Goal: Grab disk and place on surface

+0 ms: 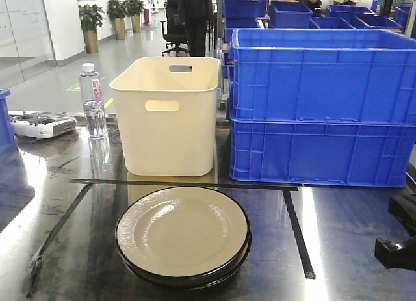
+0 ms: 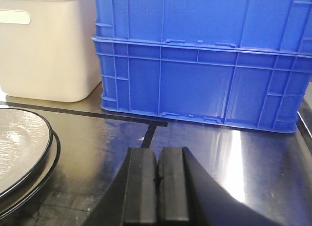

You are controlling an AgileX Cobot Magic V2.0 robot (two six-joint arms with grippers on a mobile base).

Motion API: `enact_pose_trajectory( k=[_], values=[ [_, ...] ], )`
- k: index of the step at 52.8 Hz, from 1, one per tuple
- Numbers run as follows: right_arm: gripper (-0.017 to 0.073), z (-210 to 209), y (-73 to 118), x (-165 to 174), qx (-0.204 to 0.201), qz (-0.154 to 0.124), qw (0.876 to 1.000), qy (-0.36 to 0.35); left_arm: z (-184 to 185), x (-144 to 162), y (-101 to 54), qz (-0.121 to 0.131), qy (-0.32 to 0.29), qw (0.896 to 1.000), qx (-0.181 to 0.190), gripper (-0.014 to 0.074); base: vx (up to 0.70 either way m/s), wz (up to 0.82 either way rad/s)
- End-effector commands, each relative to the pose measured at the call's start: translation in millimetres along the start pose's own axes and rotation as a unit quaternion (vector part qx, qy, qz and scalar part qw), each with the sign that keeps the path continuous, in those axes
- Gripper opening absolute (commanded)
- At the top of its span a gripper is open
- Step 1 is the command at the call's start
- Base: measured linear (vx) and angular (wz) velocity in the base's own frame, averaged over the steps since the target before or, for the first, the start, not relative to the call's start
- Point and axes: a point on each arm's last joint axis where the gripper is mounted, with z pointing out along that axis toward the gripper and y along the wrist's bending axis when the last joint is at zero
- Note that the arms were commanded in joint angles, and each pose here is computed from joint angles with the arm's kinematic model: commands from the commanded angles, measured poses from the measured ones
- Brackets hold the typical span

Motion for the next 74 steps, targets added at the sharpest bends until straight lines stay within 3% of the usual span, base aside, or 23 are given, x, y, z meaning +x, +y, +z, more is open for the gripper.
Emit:
enact_pose_trajectory(
  k=[1, 30, 43, 46, 47, 48, 49, 50, 51, 52, 54, 55, 56, 59, 66, 71, 74],
  values=[
    [-0.0012, -3.6, 1.3, -13.0, -0.010, 0.005, 1.000, -0.022, 0.0, -3.0, 0.9, -0.006, -0.035, 0.999, -0.005, -0.0002, 0.00, 0.00],
    [-0.0012, -3.6, 1.3, -13.0, -0.010, 0.005, 1.000, -0.022, 0.0, -3.0, 0.9, -0.006, -0.035, 0.999, -0.005, -0.0002, 0.00, 0.00],
    [-0.0012, -3.7, 2.7, -14.4, -0.018, 0.018, 0.999, -0.032, 0.0, -3.0, 0.9, -0.006, -0.035, 0.999, -0.005, -0.0002, 0.00, 0.00],
    [-0.0012, -3.9, 4.0, -16.1, -0.024, 0.006, 0.999, -0.043, 0.0, -3.0, 0.9, -0.006, -0.035, 0.999, -0.005, -0.0002, 0.00, 0.00],
    [-0.0012, -4.0, 4.8, -16.7, -0.028, -0.015, 0.998, -0.046, 0.0, -3.0, 0.9, -0.006, -0.035, 0.999, -0.005, -0.0002, 0.00, 0.00],
    [-0.0012, -4.0, 5.4, -17.0, -0.032, 0.001, 0.998, -0.047, 0.0, -3.0, 0.9, -0.006, -0.035, 0.999, -0.005, -0.0002, 0.00, 0.00],
    [-0.0012, -4.1, 6.2, -17.3, -0.035, -0.019, 0.998, -0.050, 0.0, -3.0, 0.9, -0.006, -0.035, 0.999, -0.005, -0.0002, 0.00, 0.00],
    [-0.0012, -4.2, 7.2, -17.3, -0.041, -0.019, 0.998, -0.050, 0.0, -3.0, 0.9, -0.006, -0.035, 0.999, -0.005, -0.0002, 0.00, 0.00],
    [-0.0012, -4.3, 7.9, -17.2, -0.045, 0.002, 0.998, -0.049, 0.0, -3.0, 0.9, -0.006, -0.035, 0.999, -0.005, -0.0002, 0.00, 0.00],
    [-0.0012, -4.3, 8.4, -16.9, -0.049, -0.014, 0.998, -0.048, 0.0, -3.0, 0.9, -0.006, -0.035, 0.999, -0.005, -0.0002, 0.00, 0.00],
    [-0.0012, -4.3, 9.9, -15.5, -0.058, 0.002, 0.998, -0.040, 0.0, -3.0, 0.9, -0.006, -0.035, 0.999, -0.005, -0.0002, 0.00, 0.00],
    [-0.0012, -4.3, 10.4, -15.0, -0.060, -0.016, 0.997, -0.038, 0.0, -3.0, 0.9, -0.006, -0.035, 0.999, -0.005, -0.0002, 0.00, 0.00],
    [-0.0012, -4.3, 10.8, -13.9, -0.063, 0.000, 0.998, -0.031, 0.0, -3.0, 0.9, -0.006, -0.035, 0.999, -0.005, -0.0002, 0.00, 0.00],
    [-0.0012, -4.2, 11.3, -9.3, -0.065, -0.002, 0.998, -0.005, 0.0, -3.0, 0.9, -0.006, -0.035, 0.999, -0.005, -0.0002, 0.00, 0.00],
    [-0.0012, -20.2, 3.8, -1.7, -0.035, -0.002, 0.998, 0.047, 0.0, -3.0, 0.9, -0.006, -0.035, 0.999, -0.005, -0.0002, 0.00, 0.00],
    [-0.0012, -43.8, -5.6, 3.5, -0.013, -0.011, 1.000, 0.016, 0.0, -3.0, 0.9, -0.006, -0.035, 0.999, -0.005, -0.0002, 0.00, 0.00],
    [-0.0012, -57.0, -12.8, 13.0, 0.005, 0.003, 1.000, -0.014, 0.0, -3.0, 0.9, -0.006, -0.035, 0.999, -0.005, -0.0002, 0.00, 0.00]
  ],
)
